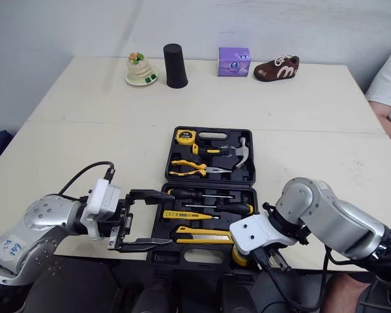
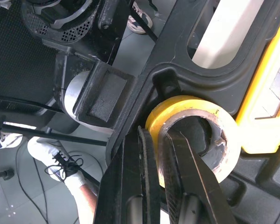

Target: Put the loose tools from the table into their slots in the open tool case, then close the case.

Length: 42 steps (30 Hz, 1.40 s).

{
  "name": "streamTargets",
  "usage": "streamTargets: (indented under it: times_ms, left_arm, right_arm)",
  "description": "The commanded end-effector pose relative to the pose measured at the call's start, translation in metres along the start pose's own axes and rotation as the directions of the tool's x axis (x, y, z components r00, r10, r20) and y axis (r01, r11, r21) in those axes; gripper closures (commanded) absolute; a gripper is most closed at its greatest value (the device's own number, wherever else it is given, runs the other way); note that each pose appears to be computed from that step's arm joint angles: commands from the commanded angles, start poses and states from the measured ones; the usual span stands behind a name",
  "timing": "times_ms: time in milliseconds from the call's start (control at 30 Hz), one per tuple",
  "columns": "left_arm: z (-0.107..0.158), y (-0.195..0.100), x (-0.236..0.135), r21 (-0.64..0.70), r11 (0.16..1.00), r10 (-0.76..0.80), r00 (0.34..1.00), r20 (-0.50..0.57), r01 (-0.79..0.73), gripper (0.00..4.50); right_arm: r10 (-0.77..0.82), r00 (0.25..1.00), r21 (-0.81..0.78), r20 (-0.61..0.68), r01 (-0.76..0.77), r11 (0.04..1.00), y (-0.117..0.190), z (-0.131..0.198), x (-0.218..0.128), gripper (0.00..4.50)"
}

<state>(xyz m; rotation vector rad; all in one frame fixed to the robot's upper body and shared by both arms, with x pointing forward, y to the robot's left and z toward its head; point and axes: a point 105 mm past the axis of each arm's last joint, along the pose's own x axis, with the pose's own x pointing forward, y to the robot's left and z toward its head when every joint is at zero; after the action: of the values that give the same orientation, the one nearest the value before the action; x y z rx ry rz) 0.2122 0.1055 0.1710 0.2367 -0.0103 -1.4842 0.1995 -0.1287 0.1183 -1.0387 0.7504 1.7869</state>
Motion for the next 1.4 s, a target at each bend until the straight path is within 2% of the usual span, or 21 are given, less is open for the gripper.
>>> streamTargets:
  times_ms: [33,100,233,333,433,533,633,733,867,967,1100,1200,1300,1400]
  left_arm:
    - [0.011,-0.003,0.001,0.056,0.998,-0.008,1.0,0.017,0.007,0.0]
    - [0.01,-0.003,0.001,0.057,0.998,-0.011,1.0,0.016,0.01,0.0]
    - [0.01,-0.002,0.0,0.056,0.998,-0.014,1.0,0.016,0.013,0.0]
    - [0.009,-0.002,-0.001,0.055,0.998,-0.016,1.0,0.012,0.016,0.0]
    - [0.009,-0.001,-0.003,0.057,0.998,-0.011,1.0,0.012,0.011,0.0]
    - [0.009,0.003,-0.003,0.071,0.998,0.0,1.0,0.019,-0.002,0.0]
    - [0.009,0.005,-0.002,0.079,0.997,0.001,1.0,0.02,-0.003,0.0]
    - [0.008,0.006,-0.003,0.078,0.997,-0.01,1.0,0.012,0.009,0.0]
    - [0.008,0.008,-0.003,0.081,0.997,-0.02,1.0,0.006,0.019,0.0]
    - [0.007,0.009,-0.004,0.08,0.996,-0.028,1.0,-0.006,0.028,0.0]
    - [0.005,0.007,-0.009,0.067,0.997,-0.027,0.999,-0.027,0.029,0.0]
    - [0.004,0.006,-0.012,0.06,0.998,-0.023,0.999,-0.037,0.025,0.0]
    - [0.005,0.005,-0.014,0.058,0.998,-0.018,0.999,-0.043,0.021,0.0]
    - [0.004,0.004,-0.016,0.056,0.998,-0.007,0.998,-0.054,0.01,0.0]
  right_arm:
    - [0.05,0.999,-0.011,0.016,-0.05,0.999,0.007,0.004,-0.001,3.23]
    - [0.065,0.997,-0.024,0.031,-0.064,0.998,0.011,0.006,-0.006,2.21]
    - [0.062,0.997,-0.033,0.054,-0.06,0.998,0.013,0.008,-0.016,2.21]
    - [0.069,0.991,-0.019,0.118,-0.067,0.998,0.017,0.015,-0.026,2.21]
    - [0.039,0.96,0.013,0.276,-0.044,0.999,0.019,0.021,-0.043,2.21]
    - [-0.047,0.887,0.052,0.46,0.026,0.998,0.016,0.023,-0.049,2.21]
    - [-0.125,0.81,0.056,0.573,0.113,0.992,0.014,0.022,-0.046,3.01]
    - [-0.184,0.769,0.118,0.612,0.141,0.983,0.015,0.015,-0.034,4.45]
    - [-0.203,0.772,0.119,0.603,0.165,0.979,0.017,0.001,-0.013,4.45]
    - [-0.283,0.736,0.163,0.615,0.232,0.959,0.005,-0.004,-0.002,4.45]
    - [-0.325,0.724,0.228,0.609,0.233,0.945,-0.002,-0.015,0.016,4.45]
    - [-0.34,0.75,0.277,0.568,0.216,0.937,0.0,-0.033,0.031,4.45]
    - [-0.304,0.797,0.254,0.523,0.195,0.947,0.009,-0.05,0.045,4.45]
    - [-0.3,0.807,0.257,0.509,0.19,0.948,0.018,-0.065,0.055,4.45]
